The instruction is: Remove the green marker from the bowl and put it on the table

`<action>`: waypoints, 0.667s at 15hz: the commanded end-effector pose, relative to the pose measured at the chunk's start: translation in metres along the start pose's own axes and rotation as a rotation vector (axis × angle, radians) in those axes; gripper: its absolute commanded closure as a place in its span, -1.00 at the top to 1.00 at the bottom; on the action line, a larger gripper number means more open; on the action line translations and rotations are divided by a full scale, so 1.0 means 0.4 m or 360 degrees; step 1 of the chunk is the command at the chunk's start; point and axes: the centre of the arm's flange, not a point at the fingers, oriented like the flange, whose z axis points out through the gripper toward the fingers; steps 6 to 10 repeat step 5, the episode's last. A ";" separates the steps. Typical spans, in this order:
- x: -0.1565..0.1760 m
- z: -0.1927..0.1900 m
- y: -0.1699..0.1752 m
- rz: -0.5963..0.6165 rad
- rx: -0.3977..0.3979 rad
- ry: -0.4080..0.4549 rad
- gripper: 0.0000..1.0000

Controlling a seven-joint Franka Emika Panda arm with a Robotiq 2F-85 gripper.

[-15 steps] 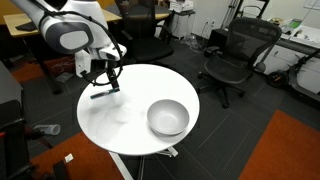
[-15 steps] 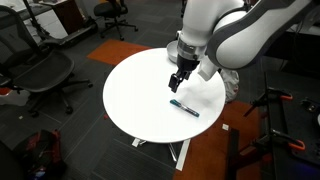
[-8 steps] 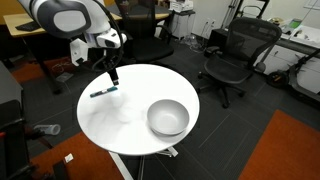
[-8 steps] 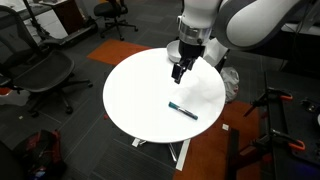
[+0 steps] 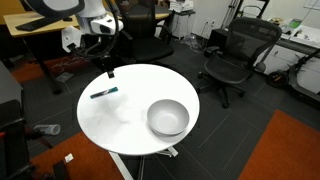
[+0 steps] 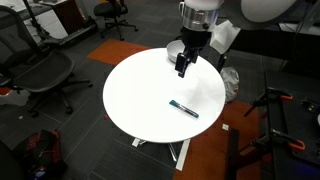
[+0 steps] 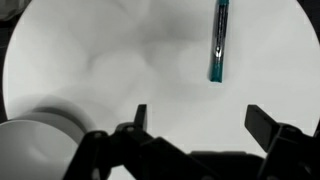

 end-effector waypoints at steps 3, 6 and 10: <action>-0.001 0.007 0.001 0.0001 -0.0001 -0.0008 1.00; -0.001 0.008 0.001 0.0001 -0.0002 -0.0010 1.00; -0.001 0.008 0.001 0.0001 -0.0002 -0.0010 1.00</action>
